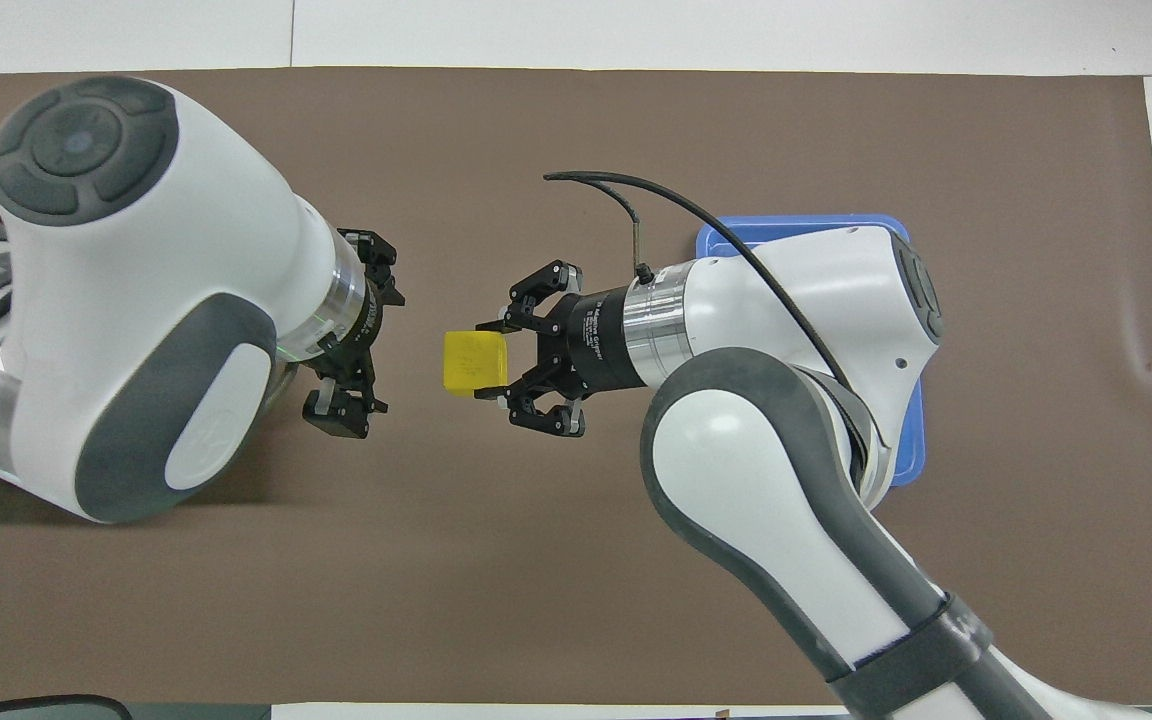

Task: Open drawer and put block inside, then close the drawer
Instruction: 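Grasp the yellow block with the left gripper and open the right gripper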

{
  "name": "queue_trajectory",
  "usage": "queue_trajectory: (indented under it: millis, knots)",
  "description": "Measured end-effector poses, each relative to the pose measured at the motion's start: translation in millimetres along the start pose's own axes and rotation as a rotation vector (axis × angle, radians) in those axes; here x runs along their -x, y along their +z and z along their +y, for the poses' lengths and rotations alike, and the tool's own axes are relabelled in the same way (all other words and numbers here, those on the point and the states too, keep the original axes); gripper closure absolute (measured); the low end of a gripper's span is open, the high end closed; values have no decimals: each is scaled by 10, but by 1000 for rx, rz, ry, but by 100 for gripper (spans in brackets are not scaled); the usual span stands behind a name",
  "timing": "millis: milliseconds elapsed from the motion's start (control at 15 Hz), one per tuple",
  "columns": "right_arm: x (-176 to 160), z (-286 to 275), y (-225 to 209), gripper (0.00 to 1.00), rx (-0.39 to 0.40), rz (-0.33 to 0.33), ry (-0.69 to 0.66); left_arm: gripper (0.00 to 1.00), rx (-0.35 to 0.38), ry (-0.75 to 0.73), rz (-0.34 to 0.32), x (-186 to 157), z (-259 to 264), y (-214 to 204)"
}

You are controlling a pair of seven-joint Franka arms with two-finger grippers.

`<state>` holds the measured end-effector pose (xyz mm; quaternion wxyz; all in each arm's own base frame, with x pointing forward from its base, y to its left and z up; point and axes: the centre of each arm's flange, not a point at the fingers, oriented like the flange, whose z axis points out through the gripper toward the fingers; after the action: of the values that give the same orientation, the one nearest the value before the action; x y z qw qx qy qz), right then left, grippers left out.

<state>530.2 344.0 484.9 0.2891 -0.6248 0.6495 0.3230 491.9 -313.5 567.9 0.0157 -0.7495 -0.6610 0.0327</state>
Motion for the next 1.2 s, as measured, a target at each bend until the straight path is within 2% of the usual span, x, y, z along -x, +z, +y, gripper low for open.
queue_trajectory:
  millis: [465, 864, 1196]
  knots:
    - [0, 0, 0, 45, 0, 0, 0, 0, 72, -49, 47, 138, 4, 13]
    - [0, 0, 0, 45, 0, 0, 0, 0, 67, -40, 80, 429, 12, 252]
    - [0, 0, 0, 45, 0, 0, 0, 0, 76, -43, 77, 489, 3, 247]
